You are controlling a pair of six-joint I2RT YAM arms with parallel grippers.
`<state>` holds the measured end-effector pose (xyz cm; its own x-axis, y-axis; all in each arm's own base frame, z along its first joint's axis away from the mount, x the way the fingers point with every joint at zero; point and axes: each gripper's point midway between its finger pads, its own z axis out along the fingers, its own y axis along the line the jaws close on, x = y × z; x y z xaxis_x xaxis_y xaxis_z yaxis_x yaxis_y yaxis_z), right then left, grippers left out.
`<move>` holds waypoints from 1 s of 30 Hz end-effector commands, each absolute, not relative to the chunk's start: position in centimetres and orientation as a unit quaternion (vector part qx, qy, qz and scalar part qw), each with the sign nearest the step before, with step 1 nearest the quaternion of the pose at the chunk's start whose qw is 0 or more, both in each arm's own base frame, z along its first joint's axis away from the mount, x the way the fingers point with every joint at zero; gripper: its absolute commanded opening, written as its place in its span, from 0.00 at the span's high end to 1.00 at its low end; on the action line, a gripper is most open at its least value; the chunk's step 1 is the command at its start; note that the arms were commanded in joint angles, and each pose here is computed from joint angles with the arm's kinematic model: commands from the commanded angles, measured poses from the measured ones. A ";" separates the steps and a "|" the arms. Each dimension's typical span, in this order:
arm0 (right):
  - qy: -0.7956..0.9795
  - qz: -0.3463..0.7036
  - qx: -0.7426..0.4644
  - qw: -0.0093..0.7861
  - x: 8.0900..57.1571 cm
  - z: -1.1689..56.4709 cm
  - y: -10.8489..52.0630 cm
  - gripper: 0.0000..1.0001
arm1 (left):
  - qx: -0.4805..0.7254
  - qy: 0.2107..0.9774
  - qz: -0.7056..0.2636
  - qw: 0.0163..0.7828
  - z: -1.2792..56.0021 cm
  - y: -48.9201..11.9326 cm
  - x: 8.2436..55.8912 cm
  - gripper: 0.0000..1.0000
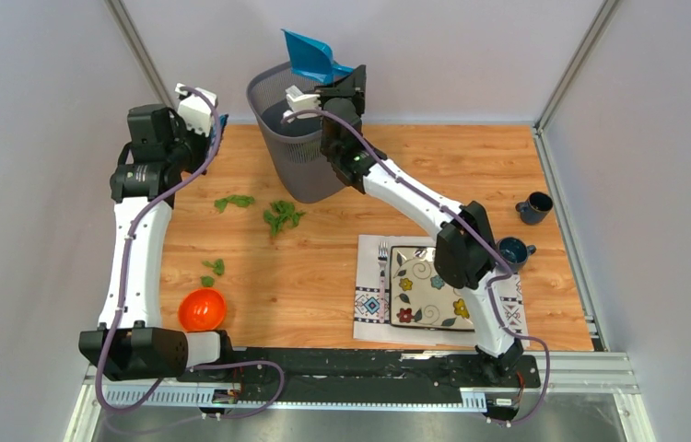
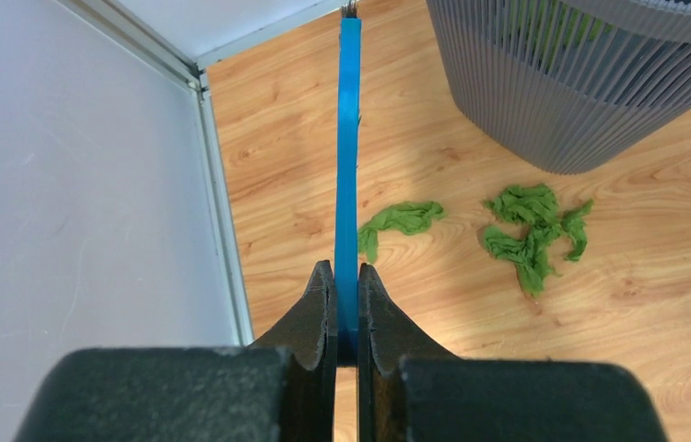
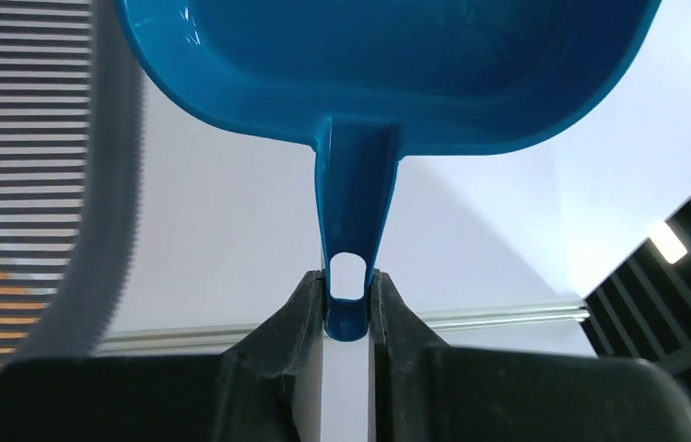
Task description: Sweep away the paper scraps from the table
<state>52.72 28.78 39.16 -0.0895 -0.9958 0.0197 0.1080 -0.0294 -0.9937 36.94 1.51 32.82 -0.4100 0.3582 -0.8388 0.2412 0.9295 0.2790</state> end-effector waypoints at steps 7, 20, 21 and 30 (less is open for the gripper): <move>0.495 -0.526 -0.325 0.610 46.0 51.7 25.0 1.00 | 0.183 0.835 0.059 0.515 32.6 1.8 36.7 1.00; 0.700 -0.043 -0.457 0.547 27.6 38.2 31.5 1.00 | 0.183 0.877 0.015 0.444 25.4 1.8 36.4 1.00; 0.704 0.035 -0.488 0.515 25.2 36.6 33.2 1.00 | 0.183 0.880 0.021 0.439 24.8 2.2 36.9 1.00; 0.808 0.117 -0.505 0.280 17.6 20.0 33.9 1.00 | 0.157 0.880 0.190 0.407 24.1 9.3 42.7 1.00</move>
<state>21.82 34.63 27.52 -0.0861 -0.6980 -0.7109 -0.8504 0.4232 -0.3126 39.87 4.95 21.91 -0.6310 0.3741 -0.6796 0.2482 0.9273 0.2800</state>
